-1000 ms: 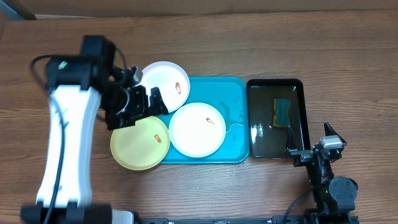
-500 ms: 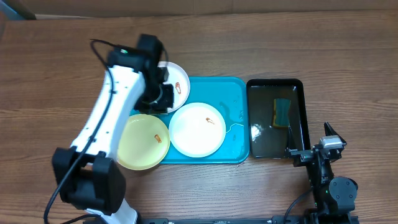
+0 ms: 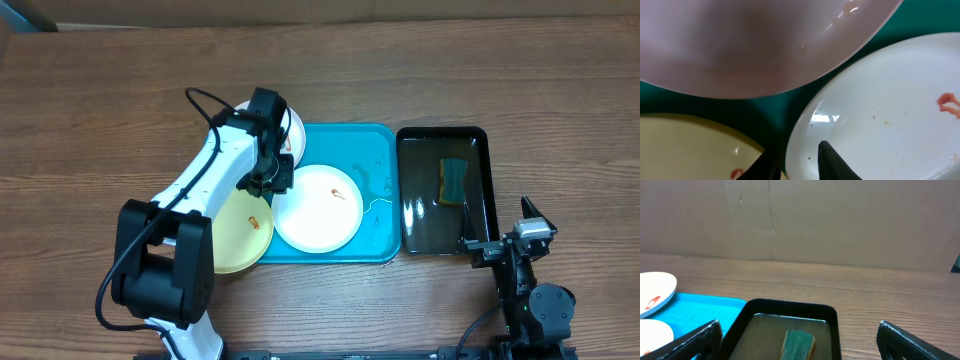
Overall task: Clean dirty plates on tray and stack at the side
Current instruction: 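Move the left gripper over the tray and grip the white plate's rim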
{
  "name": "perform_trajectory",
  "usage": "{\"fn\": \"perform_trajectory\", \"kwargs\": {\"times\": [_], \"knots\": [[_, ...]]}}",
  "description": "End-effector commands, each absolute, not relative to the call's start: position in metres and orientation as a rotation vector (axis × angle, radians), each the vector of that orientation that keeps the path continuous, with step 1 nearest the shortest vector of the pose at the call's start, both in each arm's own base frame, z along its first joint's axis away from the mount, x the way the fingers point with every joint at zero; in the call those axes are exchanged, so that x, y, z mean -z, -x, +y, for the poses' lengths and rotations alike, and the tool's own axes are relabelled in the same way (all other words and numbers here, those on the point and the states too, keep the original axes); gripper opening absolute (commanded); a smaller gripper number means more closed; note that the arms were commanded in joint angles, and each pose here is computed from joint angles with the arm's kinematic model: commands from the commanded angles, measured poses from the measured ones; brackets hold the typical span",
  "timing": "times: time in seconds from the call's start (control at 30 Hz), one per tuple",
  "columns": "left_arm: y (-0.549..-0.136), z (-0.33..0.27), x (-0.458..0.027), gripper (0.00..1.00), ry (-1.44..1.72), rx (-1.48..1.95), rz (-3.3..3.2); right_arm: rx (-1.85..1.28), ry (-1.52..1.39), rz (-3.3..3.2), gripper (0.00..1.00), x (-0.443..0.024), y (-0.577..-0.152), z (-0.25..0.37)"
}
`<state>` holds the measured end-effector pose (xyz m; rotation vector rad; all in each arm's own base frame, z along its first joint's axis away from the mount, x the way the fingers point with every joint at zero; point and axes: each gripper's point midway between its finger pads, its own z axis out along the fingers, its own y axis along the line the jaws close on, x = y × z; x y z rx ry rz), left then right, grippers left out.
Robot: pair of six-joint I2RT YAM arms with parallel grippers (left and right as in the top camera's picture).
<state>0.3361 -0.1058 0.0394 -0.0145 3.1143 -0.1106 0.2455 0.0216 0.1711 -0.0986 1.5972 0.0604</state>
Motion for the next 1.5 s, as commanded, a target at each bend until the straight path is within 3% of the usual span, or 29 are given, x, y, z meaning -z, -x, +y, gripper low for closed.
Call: {"fn": "perform_trajectory", "kwargs": {"times": [0.0,0.1,0.23,0.53,0.63,0.73,0.93,1.03,1.1,1.47], "knots": [[-0.33,-0.102,-0.023,0.25,0.023,0.075,3.138,-0.051,0.097,1.592,1.0,-0.17,-0.246,0.02],[-0.328,-0.102,-0.02,0.26,0.022,0.073,3.142,-0.051,0.097,1.592,1.0,-0.17,-0.246,0.02],[-0.329,-0.102,-0.019,0.18,0.023,0.076,3.136,-0.051,0.097,1.592,1.0,-0.17,-0.246,0.02],[-0.329,-0.105,-0.005,0.19,0.006,0.088,3.108,-0.051,0.097,1.592,1.0,-0.17,-0.246,0.02],[-0.33,-0.11,-0.006,0.1,0.001,0.12,3.106,-0.051,0.097,1.592,1.0,-0.17,-0.246,0.02],[-0.335,-0.128,-0.009,0.09,-0.009,0.277,3.082,-0.051,0.097,1.592,1.0,-0.17,-0.246,0.02],[-0.357,-0.142,-0.014,0.17,-0.11,0.367,2.975,-0.051,0.097,1.592,1.0,-0.17,-0.246,0.02],[-0.354,-0.142,-0.014,0.3,-0.161,0.368,2.981,-0.051,0.097,1.592,1.0,-0.17,-0.246,0.02],[-0.348,-0.146,-0.014,0.34,-0.164,0.409,3.003,-0.051,0.097,1.592,1.0,-0.17,-0.246,0.02],[-0.319,-0.145,-0.013,0.36,-0.152,0.445,3.122,-0.051,0.097,1.592,1.0,-0.17,-0.246,0.02]]}}
